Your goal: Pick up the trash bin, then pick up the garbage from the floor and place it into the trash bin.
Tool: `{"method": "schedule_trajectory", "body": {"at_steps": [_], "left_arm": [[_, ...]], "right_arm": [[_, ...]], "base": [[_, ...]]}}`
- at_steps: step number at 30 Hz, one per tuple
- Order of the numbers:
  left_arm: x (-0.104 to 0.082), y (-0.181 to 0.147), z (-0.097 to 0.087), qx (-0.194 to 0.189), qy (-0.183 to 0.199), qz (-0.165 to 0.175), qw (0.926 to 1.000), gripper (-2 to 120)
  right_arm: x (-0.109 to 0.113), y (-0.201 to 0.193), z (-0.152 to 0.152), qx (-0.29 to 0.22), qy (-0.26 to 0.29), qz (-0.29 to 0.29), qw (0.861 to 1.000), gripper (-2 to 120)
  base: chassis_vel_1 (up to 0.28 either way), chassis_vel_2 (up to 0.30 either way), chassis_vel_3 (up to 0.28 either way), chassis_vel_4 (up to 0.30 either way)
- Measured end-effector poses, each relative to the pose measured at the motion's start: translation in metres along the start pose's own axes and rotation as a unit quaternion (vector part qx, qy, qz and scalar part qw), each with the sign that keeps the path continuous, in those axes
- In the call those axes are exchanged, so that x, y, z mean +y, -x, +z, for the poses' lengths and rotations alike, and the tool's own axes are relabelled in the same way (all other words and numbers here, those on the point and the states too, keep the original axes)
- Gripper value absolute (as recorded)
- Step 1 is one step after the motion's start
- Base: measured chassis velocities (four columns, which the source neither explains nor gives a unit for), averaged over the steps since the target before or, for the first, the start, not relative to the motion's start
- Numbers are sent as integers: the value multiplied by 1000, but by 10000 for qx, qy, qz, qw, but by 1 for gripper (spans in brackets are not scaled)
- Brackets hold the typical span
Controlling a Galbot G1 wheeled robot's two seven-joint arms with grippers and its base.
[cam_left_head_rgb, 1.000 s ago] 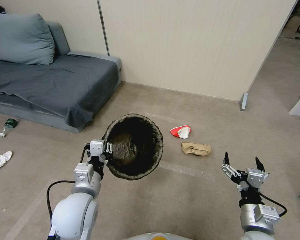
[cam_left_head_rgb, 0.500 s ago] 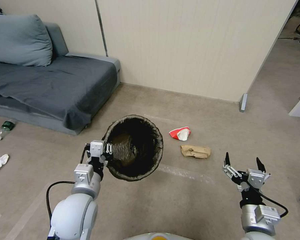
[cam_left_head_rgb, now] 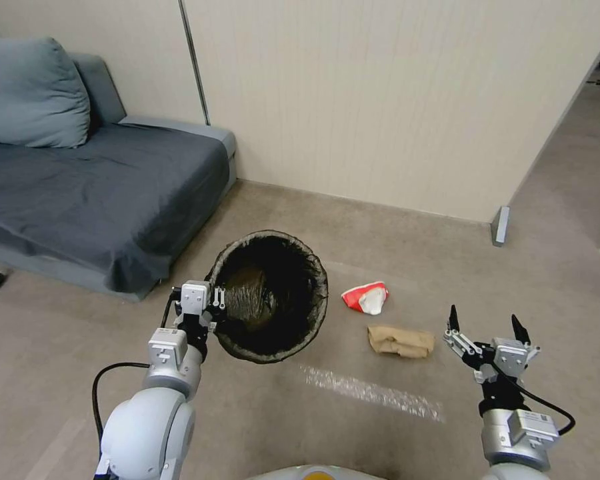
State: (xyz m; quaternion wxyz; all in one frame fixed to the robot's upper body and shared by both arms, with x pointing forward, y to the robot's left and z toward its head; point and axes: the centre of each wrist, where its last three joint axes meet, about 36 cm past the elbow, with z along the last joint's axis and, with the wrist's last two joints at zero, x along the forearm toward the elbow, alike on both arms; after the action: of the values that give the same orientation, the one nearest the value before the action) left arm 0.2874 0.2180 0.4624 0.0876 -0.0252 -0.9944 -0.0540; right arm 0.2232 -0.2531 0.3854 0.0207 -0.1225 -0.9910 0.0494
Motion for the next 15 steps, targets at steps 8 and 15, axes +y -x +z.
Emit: {"method": "schedule_trajectory", "body": {"at_steps": [8, 15], "left_arm": [[0, 0, 0, 2, -1, 6, 10000, 5], [0, 0, -3, -26, -3, 10, 10000, 5]], "right_arm": [[0, 0, 0, 0, -1, 1, 10000, 100], [-11, 12, 8, 252, -13, -213, 9995, 100]], "base": [[-189, 186, 178, -177], [-179, 177, 173, -187]]}}
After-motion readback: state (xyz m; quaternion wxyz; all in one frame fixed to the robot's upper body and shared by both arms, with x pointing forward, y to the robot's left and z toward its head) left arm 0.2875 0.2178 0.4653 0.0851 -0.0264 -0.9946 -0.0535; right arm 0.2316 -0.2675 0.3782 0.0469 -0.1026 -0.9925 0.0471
